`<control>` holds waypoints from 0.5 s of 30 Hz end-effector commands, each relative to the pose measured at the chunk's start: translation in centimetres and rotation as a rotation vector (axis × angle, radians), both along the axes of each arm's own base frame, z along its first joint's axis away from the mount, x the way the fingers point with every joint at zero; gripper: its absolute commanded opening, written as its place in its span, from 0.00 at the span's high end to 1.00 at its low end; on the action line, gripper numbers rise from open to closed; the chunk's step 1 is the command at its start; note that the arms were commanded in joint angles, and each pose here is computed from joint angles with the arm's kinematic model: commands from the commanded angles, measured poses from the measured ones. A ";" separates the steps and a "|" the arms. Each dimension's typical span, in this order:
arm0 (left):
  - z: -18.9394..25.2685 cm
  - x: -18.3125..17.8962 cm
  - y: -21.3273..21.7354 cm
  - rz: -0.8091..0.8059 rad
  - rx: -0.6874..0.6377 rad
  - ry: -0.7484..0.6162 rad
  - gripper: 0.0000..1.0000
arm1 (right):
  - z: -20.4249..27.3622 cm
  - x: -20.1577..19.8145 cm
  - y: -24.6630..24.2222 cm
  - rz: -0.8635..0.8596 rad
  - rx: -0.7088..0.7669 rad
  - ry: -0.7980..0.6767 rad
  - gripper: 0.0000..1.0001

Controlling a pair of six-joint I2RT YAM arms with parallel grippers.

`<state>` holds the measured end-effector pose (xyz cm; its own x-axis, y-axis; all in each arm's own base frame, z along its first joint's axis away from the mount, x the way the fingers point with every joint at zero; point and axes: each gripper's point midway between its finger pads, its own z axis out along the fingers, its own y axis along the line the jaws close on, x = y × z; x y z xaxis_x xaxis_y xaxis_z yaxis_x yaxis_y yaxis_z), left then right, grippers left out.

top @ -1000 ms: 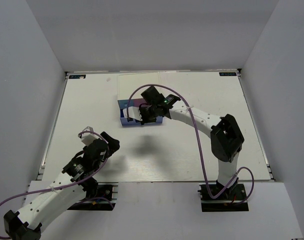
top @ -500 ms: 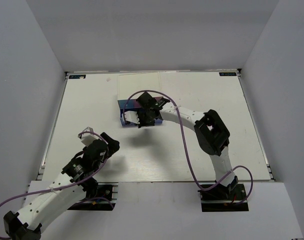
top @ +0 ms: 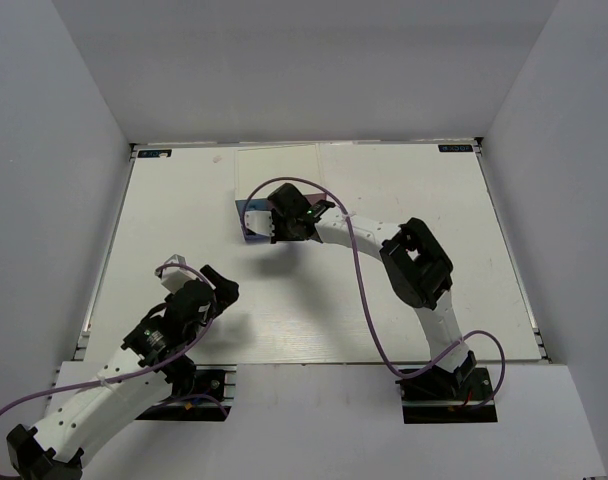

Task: Sort the stationery into containers
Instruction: Close the drawer in the storage box.

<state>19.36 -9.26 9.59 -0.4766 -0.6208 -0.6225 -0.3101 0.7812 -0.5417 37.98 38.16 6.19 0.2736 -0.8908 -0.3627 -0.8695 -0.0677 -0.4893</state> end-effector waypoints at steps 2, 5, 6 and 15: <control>0.5 0.2 -0.1 0.006 -0.013 -0.005 0.05 | 2.9 3.2 1.4 -0.076 0.079 -0.138 0.98; 0.5 0.2 -0.1 0.006 -0.013 -0.005 0.05 | 2.9 3.7 1.5 -0.087 0.081 -0.161 0.95; 0.5 0.2 -0.1 0.006 -0.013 -0.005 0.05 | 3.0 4.0 1.6 -0.093 0.089 -0.170 0.94; 0.3 0.1 -0.1 0.006 -0.007 0.002 0.05 | 3.0 5.2 1.5 -0.130 0.088 -0.232 0.94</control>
<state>19.37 -9.28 9.46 -0.4804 -0.6180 -0.6224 -0.3130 0.7837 -0.5365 40.60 38.36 6.29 0.2366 -0.9092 -0.3426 -0.8100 0.0101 -0.5863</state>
